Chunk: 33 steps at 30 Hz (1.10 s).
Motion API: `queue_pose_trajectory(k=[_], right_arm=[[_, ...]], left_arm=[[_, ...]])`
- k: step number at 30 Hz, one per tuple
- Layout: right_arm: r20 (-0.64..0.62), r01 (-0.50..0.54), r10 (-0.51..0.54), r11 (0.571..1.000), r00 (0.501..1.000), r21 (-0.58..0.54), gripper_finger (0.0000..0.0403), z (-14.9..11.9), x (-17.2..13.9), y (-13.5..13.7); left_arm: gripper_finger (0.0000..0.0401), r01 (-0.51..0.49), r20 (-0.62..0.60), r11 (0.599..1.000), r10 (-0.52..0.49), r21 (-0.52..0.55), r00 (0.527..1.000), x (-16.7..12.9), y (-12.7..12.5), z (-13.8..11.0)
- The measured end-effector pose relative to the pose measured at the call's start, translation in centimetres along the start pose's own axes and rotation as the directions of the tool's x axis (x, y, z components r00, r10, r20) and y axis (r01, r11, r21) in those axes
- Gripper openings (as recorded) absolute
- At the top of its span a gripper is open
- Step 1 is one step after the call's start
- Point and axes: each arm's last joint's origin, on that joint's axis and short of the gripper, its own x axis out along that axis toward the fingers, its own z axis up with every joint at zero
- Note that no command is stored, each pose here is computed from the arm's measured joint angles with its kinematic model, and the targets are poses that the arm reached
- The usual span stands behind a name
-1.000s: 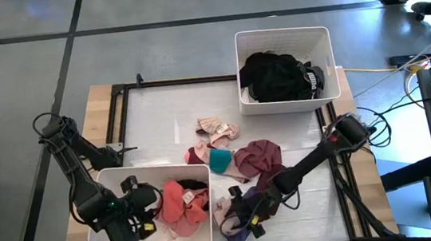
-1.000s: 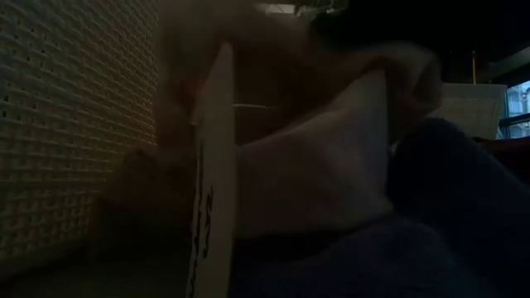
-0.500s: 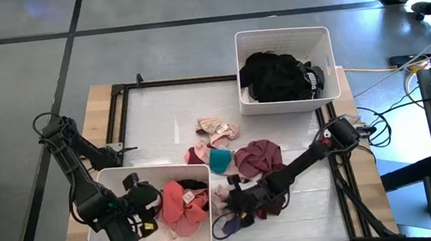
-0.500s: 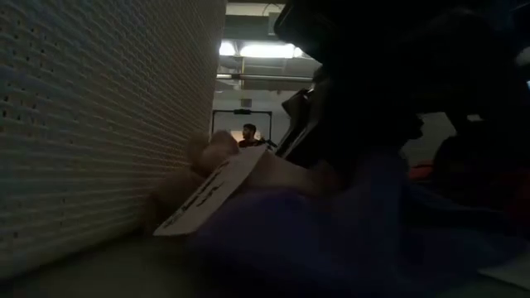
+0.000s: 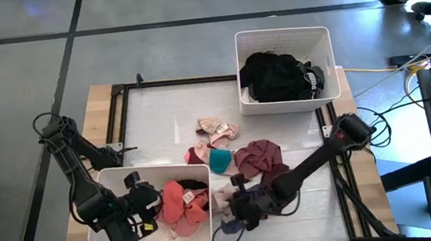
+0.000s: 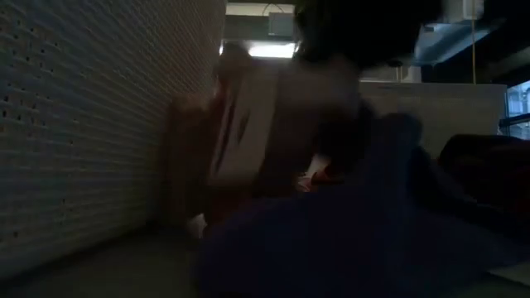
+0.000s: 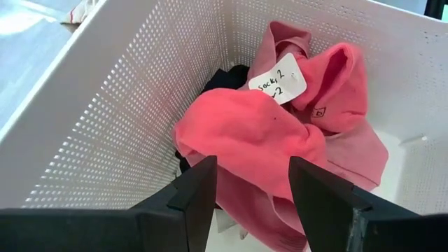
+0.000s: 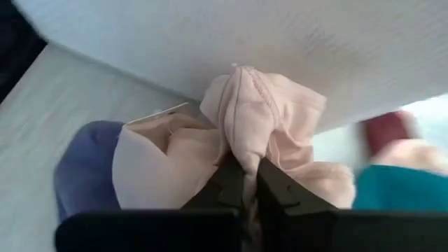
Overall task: Sort clothes
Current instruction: Put the pink underwear into the bottom white laundry bin
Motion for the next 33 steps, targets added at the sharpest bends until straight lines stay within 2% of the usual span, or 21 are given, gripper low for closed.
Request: queue_pose_trajectory(k=[5, 9, 12, 16, 21, 24, 29, 33], right_arm=[[0.006, 0.108, -0.108, 0.993, 0.994, -0.046, 0.0027, 3.5, -4.7, -0.9], [0.033, 0.137, -0.136, 0.989, 0.990, -0.062, 0.0021, 6.1, -7.8, -2.0], [0.069, 0.149, -0.145, 0.987, 0.987, -0.052, 0.0015, 7.7, -9.5, -2.8], [0.106, 0.215, -0.207, 0.974, 0.973, -0.070, 0.0023, 9.4, -11.1, -4.0], [0.214, 0.263, -0.237, 0.959, 0.948, -0.103, 0.0028, 11.9, -13.3, -5.0], [0.303, 0.260, -0.220, 0.961, 0.927, -0.098, 0.0024, 13.2, -13.7, -5.7], [0.439, 0.159, -0.086, 0.978, 0.895, -0.132, 0.0027, 14.6, -13.3, -7.3], [0.501, 0.107, -0.032, 0.987, 0.865, -0.121, 0.0039, 15.2, -12.2, -9.0]], left_arm=[[0.0169, 0.000, 0.000, 1.000, 0.000, -0.002, 1.000, 0.0, 0.0, 0.0], [0.0169, 0.001, 0.000, 1.000, -0.001, -0.003, 1.000, 0.0, 0.0, 0.0], [0.0169, 0.001, 0.000, 1.000, -0.001, -0.004, 1.000, 0.0, 0.0, 0.0], [0.0169, 0.001, 0.000, 1.000, -0.001, -0.005, 1.000, 0.0, 0.0, 0.0], [0.0169, 0.003, 0.001, 1.000, -0.003, -0.010, 1.000, 0.0, 0.0, 0.0], [0.0169, 0.007, 0.002, 1.000, -0.007, -0.013, 1.000, 0.0, -0.1, 0.0], [0.0169, 0.024, 0.007, 0.999, -0.024, -0.021, 1.000, 0.0, -0.3, 0.1], [0.0169, 0.023, 0.007, 1.000, -0.023, -0.020, 1.000, 0.0, -0.3, 0.1]])
